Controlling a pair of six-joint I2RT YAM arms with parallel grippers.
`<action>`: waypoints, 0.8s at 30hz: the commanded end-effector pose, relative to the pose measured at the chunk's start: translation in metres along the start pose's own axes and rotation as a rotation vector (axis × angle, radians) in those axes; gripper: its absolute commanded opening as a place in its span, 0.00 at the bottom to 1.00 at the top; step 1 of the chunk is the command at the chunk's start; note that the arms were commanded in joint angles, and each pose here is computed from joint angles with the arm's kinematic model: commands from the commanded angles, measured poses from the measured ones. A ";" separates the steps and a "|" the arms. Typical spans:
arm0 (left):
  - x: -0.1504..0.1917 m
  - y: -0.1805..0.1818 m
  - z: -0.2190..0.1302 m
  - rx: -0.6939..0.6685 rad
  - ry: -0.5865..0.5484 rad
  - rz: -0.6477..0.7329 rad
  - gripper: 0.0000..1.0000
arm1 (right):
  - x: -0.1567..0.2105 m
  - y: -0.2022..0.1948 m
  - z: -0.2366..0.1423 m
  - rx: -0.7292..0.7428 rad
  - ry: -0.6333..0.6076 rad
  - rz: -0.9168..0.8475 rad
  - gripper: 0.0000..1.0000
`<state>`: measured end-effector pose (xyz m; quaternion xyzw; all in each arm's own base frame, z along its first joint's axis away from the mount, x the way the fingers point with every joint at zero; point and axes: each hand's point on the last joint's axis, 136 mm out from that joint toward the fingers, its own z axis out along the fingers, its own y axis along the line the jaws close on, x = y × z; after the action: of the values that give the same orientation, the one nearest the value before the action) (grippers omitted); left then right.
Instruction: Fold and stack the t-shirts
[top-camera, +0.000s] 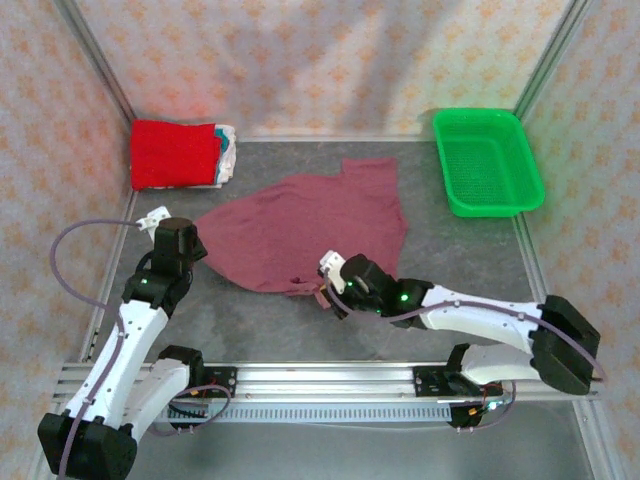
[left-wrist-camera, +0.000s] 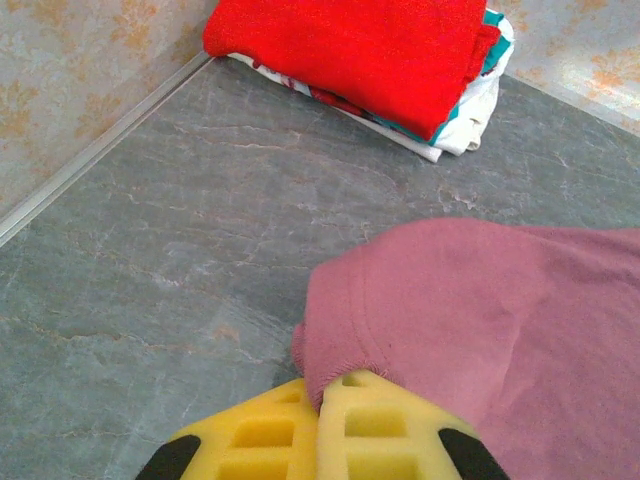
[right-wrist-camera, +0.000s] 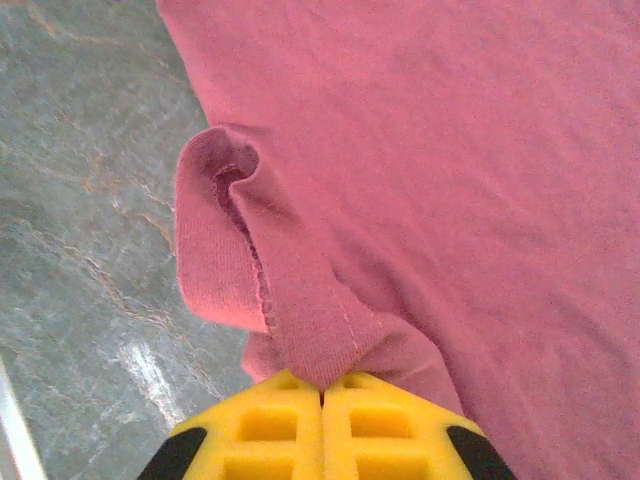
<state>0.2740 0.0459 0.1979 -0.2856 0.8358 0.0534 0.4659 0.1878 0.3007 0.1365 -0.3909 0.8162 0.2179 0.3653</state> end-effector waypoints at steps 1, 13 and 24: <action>-0.028 -0.005 -0.017 0.028 -0.055 -0.042 0.00 | -0.014 -0.010 -0.026 0.013 -0.031 0.050 0.00; -0.112 -0.028 -0.110 0.247 -0.200 -0.087 0.00 | -0.098 -0.060 -0.170 0.215 -0.318 0.139 0.00; -0.159 -0.024 -0.213 0.410 -0.257 -0.138 0.00 | -0.148 -0.083 -0.314 0.403 -0.599 0.211 0.00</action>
<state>0.2044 0.0263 0.4535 -0.2480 0.7226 -0.0976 0.6378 0.1886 0.1484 0.4267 -0.1758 0.7377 0.2187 0.6140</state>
